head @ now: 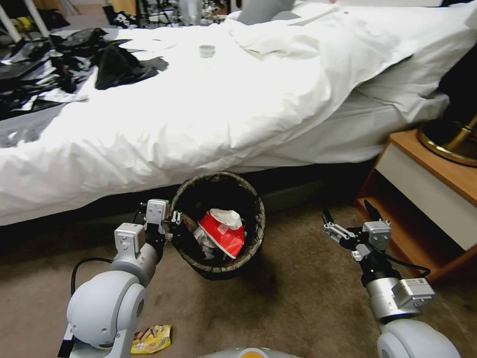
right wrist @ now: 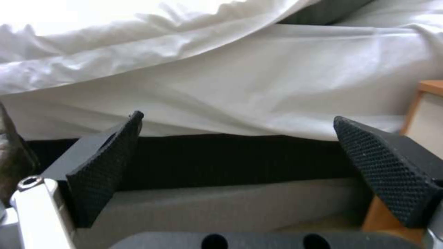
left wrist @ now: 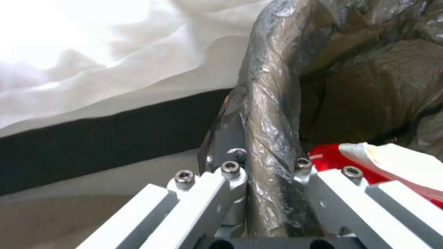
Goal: Pick up the trash bin, then pick up the garbage from the floor and place it into the trash bin.
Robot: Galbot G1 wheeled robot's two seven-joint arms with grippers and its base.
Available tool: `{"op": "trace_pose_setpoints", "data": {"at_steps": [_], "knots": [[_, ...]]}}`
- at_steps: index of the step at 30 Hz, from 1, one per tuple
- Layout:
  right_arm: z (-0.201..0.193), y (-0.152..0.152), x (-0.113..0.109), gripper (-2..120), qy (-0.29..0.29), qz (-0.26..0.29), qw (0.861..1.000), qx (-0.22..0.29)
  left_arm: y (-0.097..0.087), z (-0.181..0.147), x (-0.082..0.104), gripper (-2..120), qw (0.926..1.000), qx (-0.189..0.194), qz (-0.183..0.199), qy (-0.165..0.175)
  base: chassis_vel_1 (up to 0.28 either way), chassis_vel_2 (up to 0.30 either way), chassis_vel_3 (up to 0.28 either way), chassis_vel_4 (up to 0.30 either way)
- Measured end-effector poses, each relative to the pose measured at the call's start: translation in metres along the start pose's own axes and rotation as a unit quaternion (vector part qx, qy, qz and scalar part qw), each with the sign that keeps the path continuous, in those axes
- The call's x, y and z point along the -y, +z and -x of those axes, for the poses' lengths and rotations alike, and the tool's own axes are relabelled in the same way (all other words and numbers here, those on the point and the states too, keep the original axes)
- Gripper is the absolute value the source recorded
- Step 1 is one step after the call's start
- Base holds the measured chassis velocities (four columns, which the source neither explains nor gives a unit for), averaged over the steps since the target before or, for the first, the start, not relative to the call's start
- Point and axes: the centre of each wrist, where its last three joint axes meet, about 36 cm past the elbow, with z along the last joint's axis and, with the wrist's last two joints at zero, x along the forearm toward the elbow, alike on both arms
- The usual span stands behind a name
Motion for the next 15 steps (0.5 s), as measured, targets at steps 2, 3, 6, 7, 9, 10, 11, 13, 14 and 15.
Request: {"op": "trace_pose_setpoints", "data": {"at_steps": [2, 3, 6, 7, 9, 10, 11, 13, 14, 15], "knots": [[-0.0001, 0.0006, 0.0021, 100, 0.003, 0.0, 1.0, 0.0, 0.0006, 0.0005, -0.0001, 2, 1.0, -0.001, 0.0, 0.0, 0.076, 0.086, 0.083, 0.08], [-0.0001, 0.0006, 0.0021, 100, 0.003, 0.0, 1.0, 0.0, 0.0006, 0.0005, -0.0001, 2, 1.0, -0.001, 0.0, 0.0, 0.084, 0.088, 0.091, 0.078], [-0.0003, 0.0026, 0.0044, 100, 0.006, 0.0, 1.0, 0.0, 0.0006, 0.0007, 0.0, 2, 1.0, -0.001, -0.001, 0.0, 0.075, 0.085, 0.096, 0.094], [-0.0003, 0.0026, 0.0044, 100, 0.006, 0.0, 1.0, 0.0, 0.0006, 0.0007, 0.0, 2, 1.0, -0.001, -0.001, 0.0, 0.079, 0.084, 0.1, 0.097], [-0.0002, 0.0037, 0.0052, 100, 0.007, 0.0, 1.0, 0.0, 0.0008, 0.0006, 0.0001, 2, 1.0, -0.001, -0.001, 0.0, 0.092, 0.095, 0.102, 0.084], [-0.0003, 0.0045, 0.0058, 100, 0.008, 0.0, 1.0, 0.0, 0.001, 0.0006, 0.0001, 2, 1.0, -0.002, -0.001, 0.0, 0.095, 0.1, 0.095, 0.114], [-0.0003, 0.0045, 0.0058, 100, 0.008, 0.0, 1.0, 0.0, 0.001, 0.0006, 0.0001, 2, 1.0, -0.002, -0.001, 0.0, 0.095, 0.1, 0.095, 0.114], [-0.0003, 0.0049, 0.0063, 100, 0.009, 0.0, 1.0, -0.001, 0.0011, 0.0005, 0.0001, 2, 1.0, -0.002, -0.001, 0.0, 0.121, 0.11, 0.095, 0.095], [-0.0003, 0.0054, 0.0073, 100, 0.011, 0.0, 1.0, 0.0, 0.0012, 0.0005, 0.0001, 2, 1.0, -0.002, -0.001, 0.0, 0.122, 0.113, 0.126, 0.131], [-0.0003, 0.0057, 0.0077, 100, 0.011, 0.0, 1.0, 0.0, 0.0012, 0.0005, 0.0002, 2, 1.0, -0.002, -0.001, 0.0, 0.122, 0.113, 0.106, 0.131]]}}
